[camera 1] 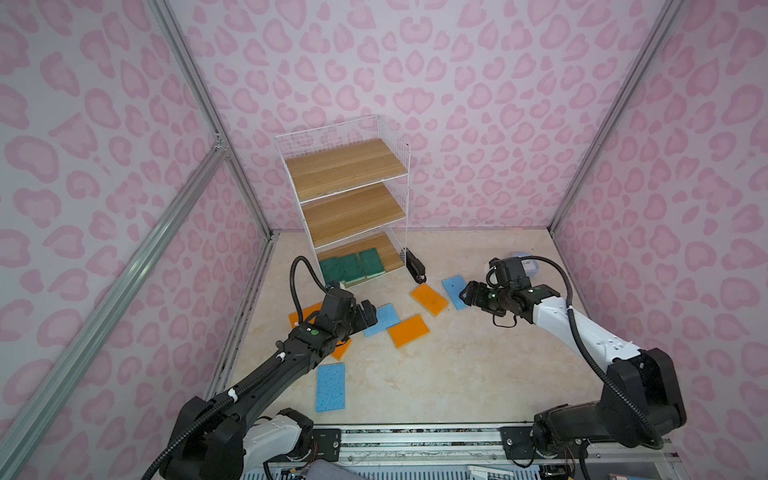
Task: Place and organize the cleaning sponges onto the shelf
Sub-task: 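Withdraw the right gripper while the left gripper grasps a fourth green sponge, then lift the green sponge with the left gripper and carry it toward the right gripper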
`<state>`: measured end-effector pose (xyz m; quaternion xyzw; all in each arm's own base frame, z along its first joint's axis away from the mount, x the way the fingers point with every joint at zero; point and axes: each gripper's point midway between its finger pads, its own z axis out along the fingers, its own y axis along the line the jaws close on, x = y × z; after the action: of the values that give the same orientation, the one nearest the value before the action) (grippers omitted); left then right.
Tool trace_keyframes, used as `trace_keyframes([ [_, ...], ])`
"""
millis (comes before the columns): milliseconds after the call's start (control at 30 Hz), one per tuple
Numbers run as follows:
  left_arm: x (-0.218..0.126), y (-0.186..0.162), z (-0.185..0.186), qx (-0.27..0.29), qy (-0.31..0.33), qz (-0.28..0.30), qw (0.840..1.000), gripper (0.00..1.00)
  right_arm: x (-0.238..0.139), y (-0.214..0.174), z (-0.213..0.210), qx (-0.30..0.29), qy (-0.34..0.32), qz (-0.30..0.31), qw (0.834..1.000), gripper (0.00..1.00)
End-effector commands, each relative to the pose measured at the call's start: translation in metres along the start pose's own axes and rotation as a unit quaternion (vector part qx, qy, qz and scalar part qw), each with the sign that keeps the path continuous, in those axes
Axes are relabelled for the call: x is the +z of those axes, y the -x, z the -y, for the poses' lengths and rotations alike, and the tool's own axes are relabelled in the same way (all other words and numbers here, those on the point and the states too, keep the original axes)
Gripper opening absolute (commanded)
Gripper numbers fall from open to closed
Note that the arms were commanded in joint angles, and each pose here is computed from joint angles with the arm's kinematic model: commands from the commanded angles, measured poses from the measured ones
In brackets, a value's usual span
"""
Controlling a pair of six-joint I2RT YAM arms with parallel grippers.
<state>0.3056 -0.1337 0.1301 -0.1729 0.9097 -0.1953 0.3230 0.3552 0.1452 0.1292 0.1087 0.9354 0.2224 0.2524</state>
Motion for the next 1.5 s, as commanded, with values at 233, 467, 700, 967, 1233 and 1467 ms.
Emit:
trace_keyframes([
  [233,-0.046,0.018,-0.105,-0.170,0.200,0.019,0.965,0.98,0.024,0.015,-0.050,-0.004,0.124,0.017,0.992,0.79],
  [467,-0.073,0.013,-0.172,-0.249,0.284,0.040,0.925,0.98,0.024,-0.019,-0.085,-0.010,0.192,0.009,0.981,0.75],
  [700,-0.064,0.001,-0.202,-0.300,0.300,0.016,0.905,0.97,0.005,-0.034,-0.107,-0.017,0.242,0.012,0.970,0.70],
  [967,-0.042,-0.006,-0.220,-0.284,0.341,-0.042,0.895,0.91,-0.021,-0.023,-0.111,-0.036,0.245,0.051,0.968,0.69],
  [1233,-0.022,-0.029,-0.233,-0.312,0.344,-0.048,0.885,0.79,-0.037,-0.010,-0.103,-0.049,0.222,0.091,0.970,0.67],
  [1467,-0.010,-0.050,-0.246,-0.309,0.362,-0.074,0.876,0.79,-0.031,-0.007,-0.099,-0.041,0.217,0.088,0.971,0.66],
])
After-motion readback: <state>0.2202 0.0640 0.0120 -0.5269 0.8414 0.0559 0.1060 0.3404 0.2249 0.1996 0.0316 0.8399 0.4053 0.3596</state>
